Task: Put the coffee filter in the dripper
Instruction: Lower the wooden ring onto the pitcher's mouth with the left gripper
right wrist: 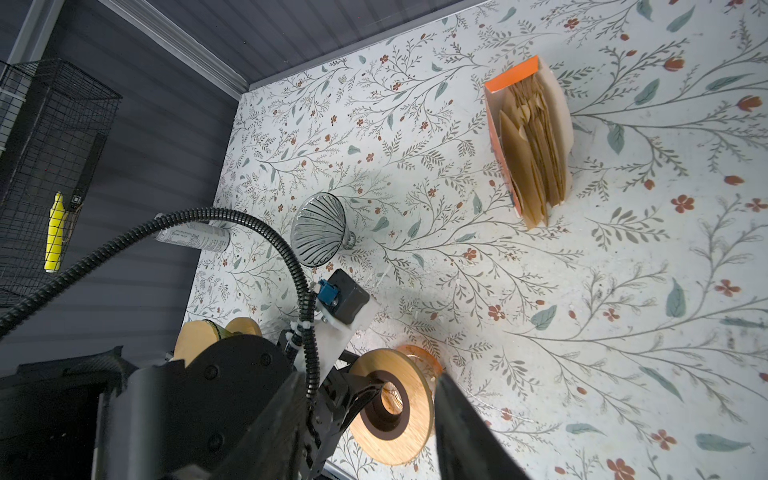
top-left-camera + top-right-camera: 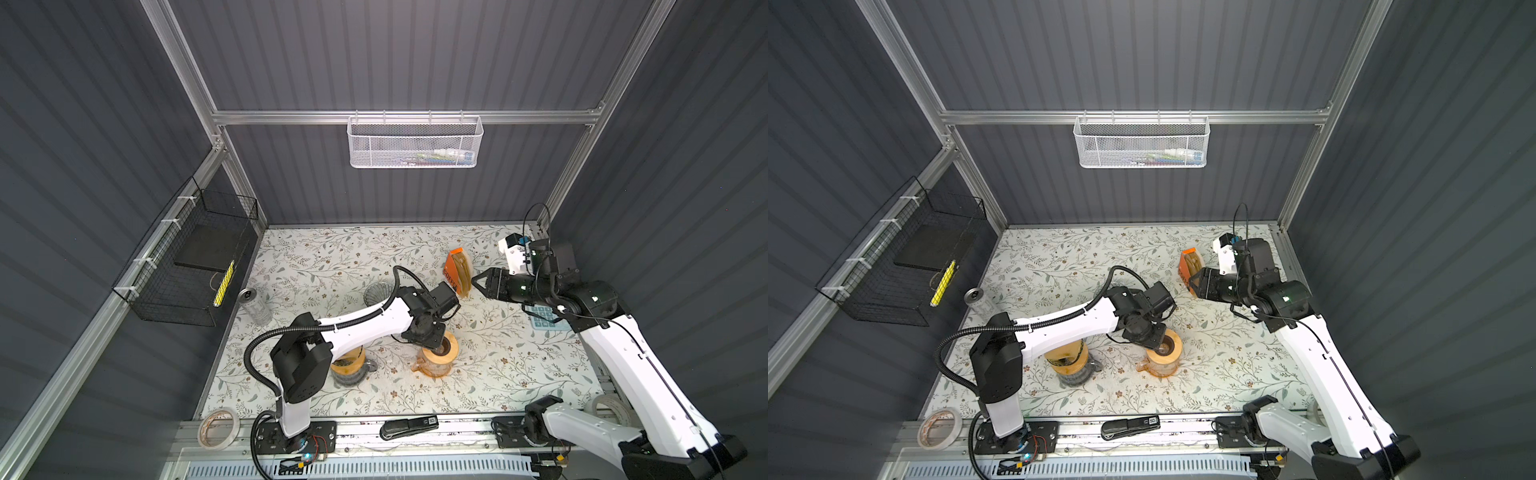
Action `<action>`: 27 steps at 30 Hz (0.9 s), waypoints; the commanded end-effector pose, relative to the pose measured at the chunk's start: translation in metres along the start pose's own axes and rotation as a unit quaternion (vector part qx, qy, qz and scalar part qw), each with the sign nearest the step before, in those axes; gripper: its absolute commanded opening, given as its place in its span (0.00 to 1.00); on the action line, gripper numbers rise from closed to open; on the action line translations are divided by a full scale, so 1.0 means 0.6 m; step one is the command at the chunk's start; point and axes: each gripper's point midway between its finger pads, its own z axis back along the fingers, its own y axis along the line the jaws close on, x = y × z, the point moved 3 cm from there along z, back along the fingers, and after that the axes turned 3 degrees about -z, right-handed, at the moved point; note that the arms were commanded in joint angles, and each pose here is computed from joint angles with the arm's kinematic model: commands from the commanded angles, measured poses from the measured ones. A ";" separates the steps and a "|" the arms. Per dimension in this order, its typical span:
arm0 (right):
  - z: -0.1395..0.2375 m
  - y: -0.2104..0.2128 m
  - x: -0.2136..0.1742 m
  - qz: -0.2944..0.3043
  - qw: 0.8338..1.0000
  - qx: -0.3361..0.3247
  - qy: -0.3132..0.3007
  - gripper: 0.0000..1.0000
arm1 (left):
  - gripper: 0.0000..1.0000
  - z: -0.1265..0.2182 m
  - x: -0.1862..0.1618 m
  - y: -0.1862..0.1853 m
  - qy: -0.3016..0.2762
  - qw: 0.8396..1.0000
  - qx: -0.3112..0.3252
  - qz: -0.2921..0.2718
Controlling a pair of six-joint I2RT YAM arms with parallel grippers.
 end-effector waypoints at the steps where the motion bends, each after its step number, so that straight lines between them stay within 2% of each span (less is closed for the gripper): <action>1: 0.000 -0.001 -0.001 -0.006 1.000 0.004 0.000 0.51 | 0.00 0.016 -0.002 0.001 -0.012 1.000 0.003 0.006; 16: -0.003 0.000 -0.001 -0.010 1.000 0.008 0.002 0.51 | 0.01 0.018 -0.009 0.004 -0.015 1.000 0.006 0.010; 23: -0.005 0.001 -0.001 -0.012 1.000 0.008 0.002 0.51 | 0.21 0.021 -0.010 0.003 -0.017 1.000 0.008 0.009; 25: -0.005 0.000 -0.001 -0.013 1.000 0.008 0.002 0.52 | 0.30 0.022 -0.010 0.004 -0.018 1.000 0.010 0.009; 27: -0.006 -0.001 -0.002 -0.014 1.000 0.007 0.003 0.52 | 0.34 0.024 -0.010 0.003 -0.020 1.000 0.011 0.009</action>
